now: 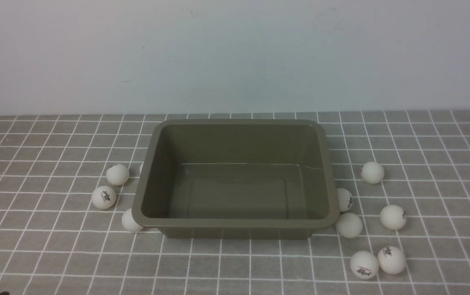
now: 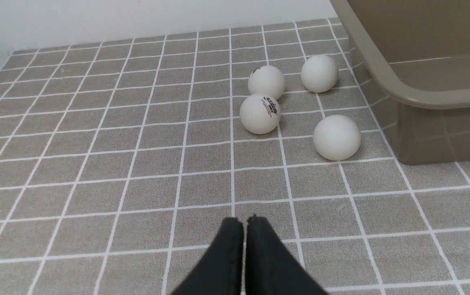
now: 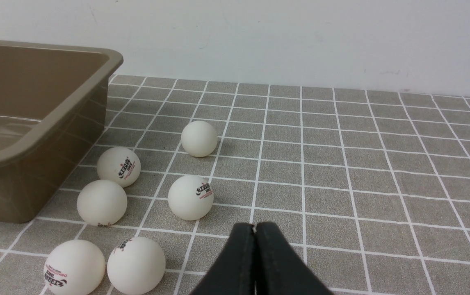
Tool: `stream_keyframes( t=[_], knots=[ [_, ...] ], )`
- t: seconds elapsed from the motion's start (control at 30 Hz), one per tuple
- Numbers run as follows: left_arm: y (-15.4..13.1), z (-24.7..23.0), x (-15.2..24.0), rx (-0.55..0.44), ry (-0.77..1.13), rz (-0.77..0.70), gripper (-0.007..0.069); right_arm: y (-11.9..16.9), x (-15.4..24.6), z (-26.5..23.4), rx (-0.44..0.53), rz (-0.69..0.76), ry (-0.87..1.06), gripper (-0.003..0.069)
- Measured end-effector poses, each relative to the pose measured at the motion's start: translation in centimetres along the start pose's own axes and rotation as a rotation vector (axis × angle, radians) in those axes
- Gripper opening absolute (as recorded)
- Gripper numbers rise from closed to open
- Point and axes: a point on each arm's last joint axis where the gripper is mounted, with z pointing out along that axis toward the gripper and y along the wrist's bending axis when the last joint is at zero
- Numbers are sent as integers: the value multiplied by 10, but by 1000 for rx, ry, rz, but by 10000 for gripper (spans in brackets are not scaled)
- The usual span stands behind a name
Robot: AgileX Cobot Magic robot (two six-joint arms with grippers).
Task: Put the table tennis balls into the box on the grey coffee tablecloth.
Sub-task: 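Reach for and grasp a ping pong ball on the table beside the basket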
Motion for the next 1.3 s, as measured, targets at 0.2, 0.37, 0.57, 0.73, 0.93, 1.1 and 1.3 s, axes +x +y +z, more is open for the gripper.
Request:
stream_keyframes(
  t=[0.2, 0.37, 0.57, 0.73, 0.93, 1.1, 1.3],
  knots=[
    [0, 0, 0, -1, -4, 2, -5, 0, 0, 0, 0, 0, 0, -14],
    [-1, 0, -10, 14, -112, -143, -5, 0, 0, 0, 0, 0, 0, -14],
    [2, -4, -26, 48, -295, -502, -5, 1, -1, 0, -7, 39, -16, -14],
    [9, -7, -34, 53, -403, -743, -5, 2, -15, -1, -71, 488, -174, -14],
    [24, -15, -44, -29, -596, -883, -5, -3, -27, -4, -90, 756, -313, -14],
    [18, -32, -78, 29, -638, -764, -5, -7, -34, -7, -79, 798, -398, -14],
    [-10, -6, -132, 181, -86, -399, -5, 10, -110, -29, -200, 614, -277, -14]
  ],
)
